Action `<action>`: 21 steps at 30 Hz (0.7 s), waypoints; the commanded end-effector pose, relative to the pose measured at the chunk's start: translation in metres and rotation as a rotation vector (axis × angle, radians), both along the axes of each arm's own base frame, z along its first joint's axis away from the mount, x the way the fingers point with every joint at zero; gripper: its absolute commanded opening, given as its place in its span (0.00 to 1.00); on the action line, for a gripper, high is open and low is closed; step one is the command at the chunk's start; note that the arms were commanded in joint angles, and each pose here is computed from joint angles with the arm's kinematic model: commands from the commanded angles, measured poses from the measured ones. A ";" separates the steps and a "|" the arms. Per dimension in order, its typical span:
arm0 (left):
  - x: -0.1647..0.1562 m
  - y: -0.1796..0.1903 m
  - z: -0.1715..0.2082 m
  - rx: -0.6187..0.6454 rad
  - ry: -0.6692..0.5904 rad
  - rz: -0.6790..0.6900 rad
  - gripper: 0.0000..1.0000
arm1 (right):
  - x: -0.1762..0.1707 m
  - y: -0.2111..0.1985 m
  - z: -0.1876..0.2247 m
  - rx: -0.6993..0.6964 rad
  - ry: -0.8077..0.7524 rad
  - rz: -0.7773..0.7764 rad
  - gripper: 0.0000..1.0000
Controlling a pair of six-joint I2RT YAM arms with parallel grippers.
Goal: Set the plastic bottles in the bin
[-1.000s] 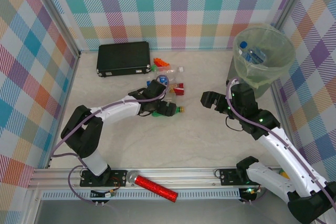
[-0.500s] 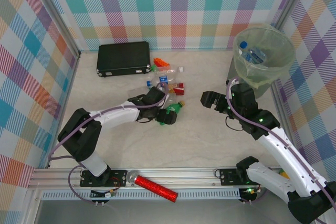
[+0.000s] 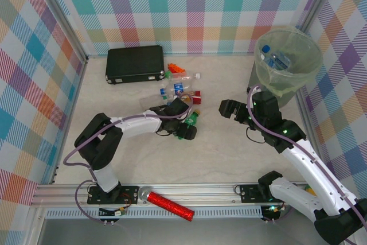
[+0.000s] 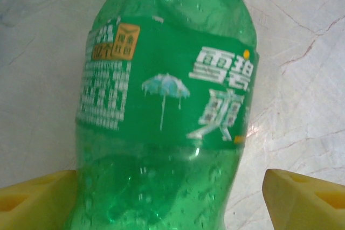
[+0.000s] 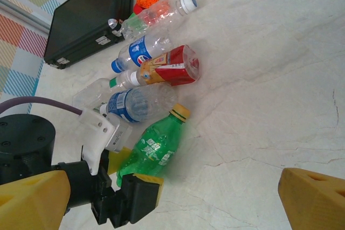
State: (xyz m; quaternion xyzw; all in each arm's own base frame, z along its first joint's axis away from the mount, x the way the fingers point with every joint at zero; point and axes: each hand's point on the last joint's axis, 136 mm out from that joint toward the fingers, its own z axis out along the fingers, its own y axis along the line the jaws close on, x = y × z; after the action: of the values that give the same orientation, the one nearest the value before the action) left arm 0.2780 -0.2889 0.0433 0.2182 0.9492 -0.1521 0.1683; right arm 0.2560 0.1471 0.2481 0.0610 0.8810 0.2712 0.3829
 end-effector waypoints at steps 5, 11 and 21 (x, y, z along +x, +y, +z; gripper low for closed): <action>0.003 -0.003 0.002 0.034 -0.011 -0.016 0.80 | -0.002 0.006 0.006 0.033 -0.028 0.028 0.99; -0.001 -0.003 -0.003 0.045 0.001 -0.023 0.71 | -0.002 0.006 0.008 0.043 -0.042 0.030 0.99; -0.002 -0.003 -0.009 0.080 -0.003 -0.035 0.64 | -0.003 0.010 0.009 0.059 -0.038 0.041 0.99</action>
State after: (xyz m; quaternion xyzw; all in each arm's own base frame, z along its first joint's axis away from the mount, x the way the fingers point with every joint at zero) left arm 0.2773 -0.2912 0.0365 0.2296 0.9501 -0.1333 0.1637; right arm 0.2555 0.1519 0.2529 0.0536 0.8725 0.2890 0.3903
